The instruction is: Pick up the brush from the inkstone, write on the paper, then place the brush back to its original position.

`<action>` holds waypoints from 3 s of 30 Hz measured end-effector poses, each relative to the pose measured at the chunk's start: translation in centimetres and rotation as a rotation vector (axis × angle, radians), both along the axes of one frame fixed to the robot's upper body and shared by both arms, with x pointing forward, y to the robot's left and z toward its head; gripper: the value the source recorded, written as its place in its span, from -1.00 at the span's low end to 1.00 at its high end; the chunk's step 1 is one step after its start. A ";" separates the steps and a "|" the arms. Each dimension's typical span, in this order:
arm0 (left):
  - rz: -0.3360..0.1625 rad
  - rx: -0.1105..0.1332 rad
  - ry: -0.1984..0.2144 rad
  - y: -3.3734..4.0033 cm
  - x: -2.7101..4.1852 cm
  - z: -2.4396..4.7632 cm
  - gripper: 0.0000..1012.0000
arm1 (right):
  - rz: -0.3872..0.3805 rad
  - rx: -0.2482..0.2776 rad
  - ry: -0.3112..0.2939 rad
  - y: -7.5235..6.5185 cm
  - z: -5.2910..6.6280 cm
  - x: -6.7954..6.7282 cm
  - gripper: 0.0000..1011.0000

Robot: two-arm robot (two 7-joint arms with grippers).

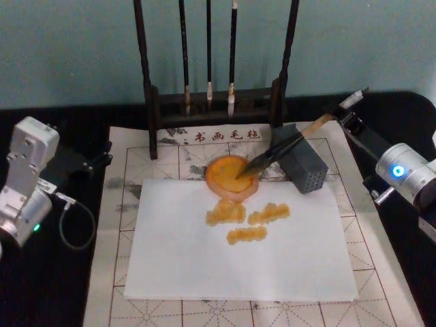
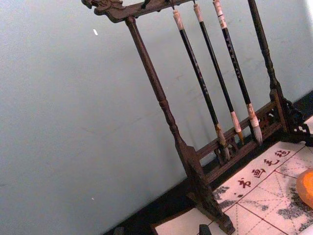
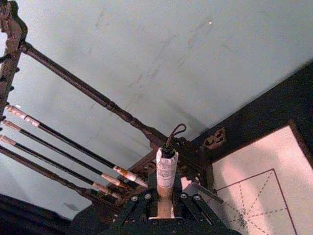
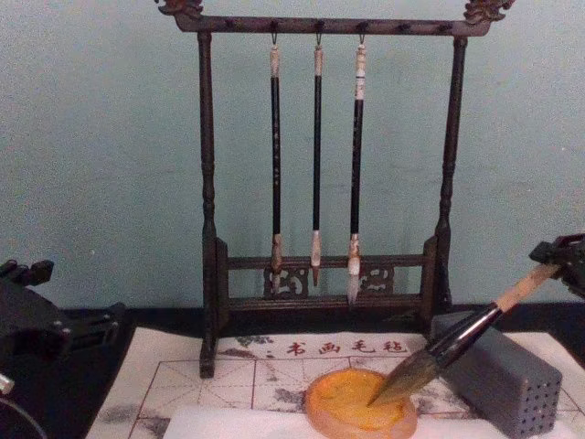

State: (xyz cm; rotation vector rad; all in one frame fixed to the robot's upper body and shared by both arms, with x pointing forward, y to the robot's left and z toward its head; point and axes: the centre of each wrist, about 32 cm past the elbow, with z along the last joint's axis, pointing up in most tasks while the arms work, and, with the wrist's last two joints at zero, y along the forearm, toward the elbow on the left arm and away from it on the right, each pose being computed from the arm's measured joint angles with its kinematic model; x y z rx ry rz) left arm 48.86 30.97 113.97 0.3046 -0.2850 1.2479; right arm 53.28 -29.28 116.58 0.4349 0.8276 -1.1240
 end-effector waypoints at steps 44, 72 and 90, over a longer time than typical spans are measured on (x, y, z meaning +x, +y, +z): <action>0.000 0.000 0.000 0.00 0.00 0.00 0.98 | -0.057 -0.034 -0.022 -1.4 0.4 -0.9 -0.64; 0.000 0.000 0.000 0.00 0.00 0.00 0.98 | -0.005 -0.027 -0.069 -0.5 1.6 -1.1 -0.64; 0.000 0.000 0.000 0.00 0.00 0.00 0.98 | 0.114 -0.118 -0.136 -0.2 2.1 -2.9 -0.64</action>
